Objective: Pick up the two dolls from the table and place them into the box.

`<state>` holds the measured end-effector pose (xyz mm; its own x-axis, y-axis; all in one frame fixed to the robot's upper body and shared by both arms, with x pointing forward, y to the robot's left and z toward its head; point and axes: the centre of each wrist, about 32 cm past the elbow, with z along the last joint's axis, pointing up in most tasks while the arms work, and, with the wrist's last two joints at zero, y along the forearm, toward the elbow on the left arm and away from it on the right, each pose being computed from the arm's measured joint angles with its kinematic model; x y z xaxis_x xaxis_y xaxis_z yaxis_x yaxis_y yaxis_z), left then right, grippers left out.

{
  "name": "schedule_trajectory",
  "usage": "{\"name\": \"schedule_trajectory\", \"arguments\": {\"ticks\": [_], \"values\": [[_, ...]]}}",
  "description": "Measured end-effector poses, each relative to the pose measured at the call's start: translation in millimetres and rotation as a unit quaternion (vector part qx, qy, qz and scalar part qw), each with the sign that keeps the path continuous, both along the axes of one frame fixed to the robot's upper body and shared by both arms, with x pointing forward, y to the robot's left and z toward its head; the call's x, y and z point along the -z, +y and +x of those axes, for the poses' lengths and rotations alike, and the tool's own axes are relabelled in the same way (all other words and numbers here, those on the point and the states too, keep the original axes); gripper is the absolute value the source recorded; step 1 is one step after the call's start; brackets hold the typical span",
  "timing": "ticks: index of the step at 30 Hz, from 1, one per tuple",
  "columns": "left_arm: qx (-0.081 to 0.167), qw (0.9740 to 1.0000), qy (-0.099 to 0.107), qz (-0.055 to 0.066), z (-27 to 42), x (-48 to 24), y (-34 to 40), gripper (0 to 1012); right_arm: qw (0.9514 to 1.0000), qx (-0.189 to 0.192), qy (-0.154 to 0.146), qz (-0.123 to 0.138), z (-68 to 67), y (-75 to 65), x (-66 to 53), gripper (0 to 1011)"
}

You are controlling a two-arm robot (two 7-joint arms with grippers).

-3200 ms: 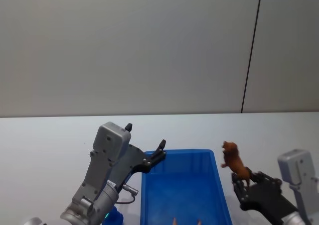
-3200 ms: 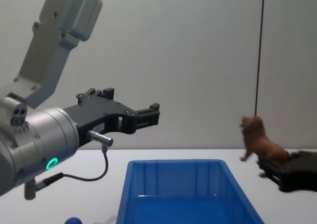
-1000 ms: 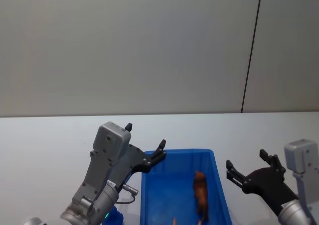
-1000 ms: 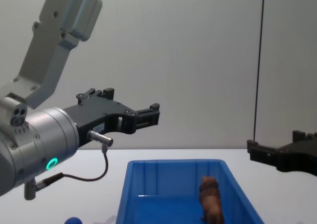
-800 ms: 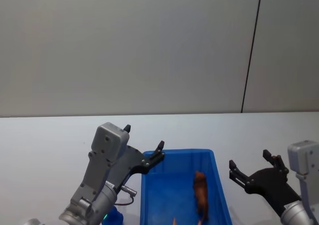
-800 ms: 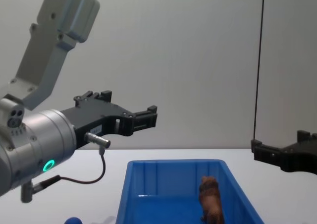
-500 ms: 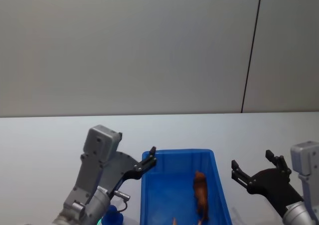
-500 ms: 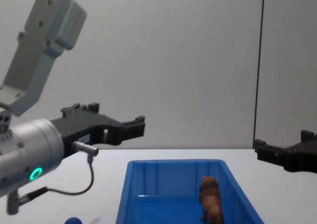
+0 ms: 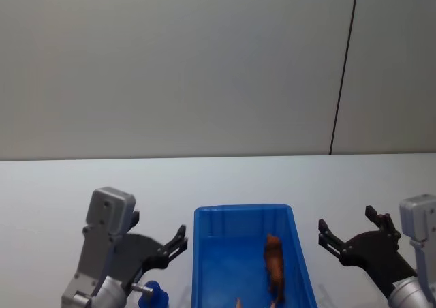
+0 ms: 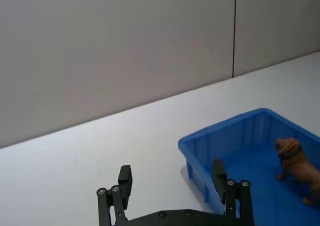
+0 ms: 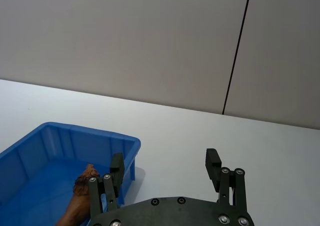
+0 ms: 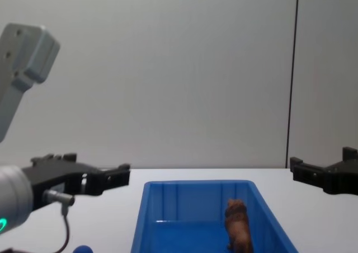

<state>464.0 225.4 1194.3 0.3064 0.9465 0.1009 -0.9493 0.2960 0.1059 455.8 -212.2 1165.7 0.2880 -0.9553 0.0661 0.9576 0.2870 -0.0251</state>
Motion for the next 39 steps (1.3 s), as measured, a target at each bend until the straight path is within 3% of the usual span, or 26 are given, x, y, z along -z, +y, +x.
{"name": "schedule_trajectory", "arguments": {"ticks": [15, 39], "values": [[-0.015, 0.9979, 0.062, -0.006, -9.7, 11.9, 16.4, 1001, 1.0, 0.001, -0.001, 0.0, -0.3, -0.5, -0.2, 1001], [0.007, 0.993, 0.118, -0.011, -6.5, 39.1, 26.8, 1001, 1.0, 0.002, -0.001, 0.0, -0.5, -0.5, 0.1, 1001]]}}
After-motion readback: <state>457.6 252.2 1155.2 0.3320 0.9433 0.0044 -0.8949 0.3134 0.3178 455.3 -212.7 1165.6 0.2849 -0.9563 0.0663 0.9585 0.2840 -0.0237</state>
